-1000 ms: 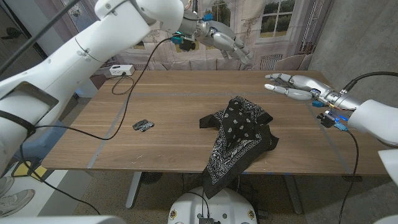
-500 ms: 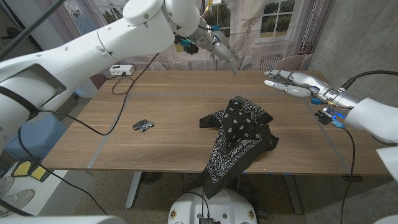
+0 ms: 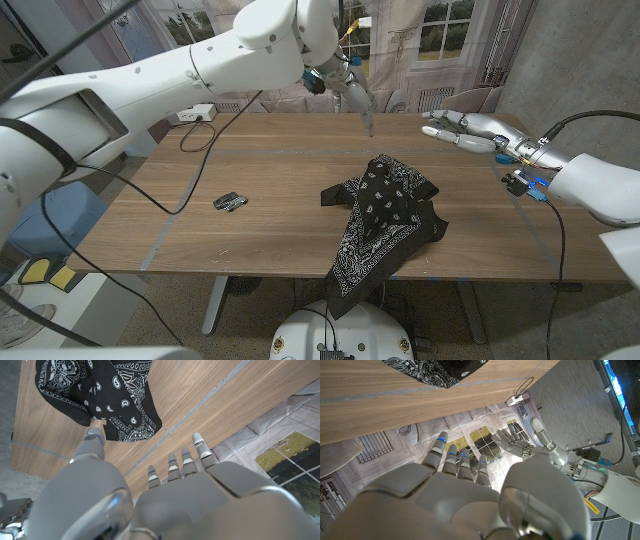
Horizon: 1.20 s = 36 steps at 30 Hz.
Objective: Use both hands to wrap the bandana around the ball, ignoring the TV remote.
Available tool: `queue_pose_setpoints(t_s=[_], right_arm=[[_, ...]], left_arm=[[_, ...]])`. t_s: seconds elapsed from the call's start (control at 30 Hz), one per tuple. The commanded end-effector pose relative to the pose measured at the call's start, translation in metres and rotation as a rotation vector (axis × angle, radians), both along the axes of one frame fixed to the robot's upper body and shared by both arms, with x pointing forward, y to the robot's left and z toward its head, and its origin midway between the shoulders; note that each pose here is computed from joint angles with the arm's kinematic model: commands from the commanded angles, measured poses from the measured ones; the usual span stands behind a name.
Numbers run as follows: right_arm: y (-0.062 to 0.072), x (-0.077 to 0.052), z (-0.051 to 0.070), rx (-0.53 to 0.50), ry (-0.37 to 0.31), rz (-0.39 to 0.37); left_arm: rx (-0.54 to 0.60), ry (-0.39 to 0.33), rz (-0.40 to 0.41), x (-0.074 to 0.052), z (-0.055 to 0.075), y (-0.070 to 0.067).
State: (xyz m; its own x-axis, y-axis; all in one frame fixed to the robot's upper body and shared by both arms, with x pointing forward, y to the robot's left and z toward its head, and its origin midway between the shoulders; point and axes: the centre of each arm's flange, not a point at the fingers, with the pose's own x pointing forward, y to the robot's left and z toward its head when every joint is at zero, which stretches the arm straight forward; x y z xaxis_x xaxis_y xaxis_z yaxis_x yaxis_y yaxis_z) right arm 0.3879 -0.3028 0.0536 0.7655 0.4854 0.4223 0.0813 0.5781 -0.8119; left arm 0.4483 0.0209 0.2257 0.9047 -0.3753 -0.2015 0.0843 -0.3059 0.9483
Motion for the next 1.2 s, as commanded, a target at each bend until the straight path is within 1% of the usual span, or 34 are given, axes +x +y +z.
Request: queue_pose_setpoints(t_s=[0.03, 0.07, 0.13, 0.17, 0.2, 0.23, 0.3, 0.33, 0.4, 0.53, 0.73, 0.93, 1.2], right_arm=[[0.003, 0.012, 0.005, 0.001, 0.015, 0.008], [0.003, 0.012, 0.005, 0.001, 0.015, 0.008], [0.003, 0.013, 0.005, -0.002, 0.018, 0.008], [0.004, 0.014, 0.006, 0.002, 0.019, 0.006], [0.004, 0.014, 0.006, 0.002, 0.020, 0.006], [0.004, 0.015, 0.007, 0.002, 0.018, 0.006], [0.004, 0.016, 0.007, 0.003, 0.017, 0.008], [0.004, 0.016, 0.007, 0.003, 0.017, 0.009], [0.004, 0.017, 0.008, 0.007, 0.017, 0.004], [0.003, 0.019, 0.008, 0.009, 0.020, 0.005], [0.003, 0.019, 0.008, 0.004, 0.021, 0.007], [0.001, 0.019, 0.005, 0.012, 0.023, 0.007], [-0.001, 0.020, 0.003, 0.015, 0.024, 0.012]], left_arm=[[0.074, 0.073, 0.013, 0.029, -0.026, -0.019], [0.075, 0.074, 0.012, 0.029, -0.026, -0.019], [0.073, 0.091, 0.014, 0.034, -0.029, -0.019], [0.075, 0.105, 0.019, 0.038, -0.032, -0.020], [0.075, 0.105, 0.019, 0.038, -0.032, -0.020], [0.079, 0.121, 0.024, 0.043, -0.034, -0.021], [0.085, 0.137, 0.022, 0.047, -0.036, -0.022], [0.085, 0.137, 0.021, 0.047, -0.036, -0.022], [0.092, 0.166, 0.020, 0.053, -0.040, -0.024], [0.102, 0.188, 0.023, 0.060, -0.045, -0.026], [0.116, 0.184, 0.015, 0.066, -0.052, -0.033], [0.137, 0.166, 0.024, 0.073, -0.064, -0.041], [0.149, 0.146, 0.030, 0.081, -0.079, -0.048]])
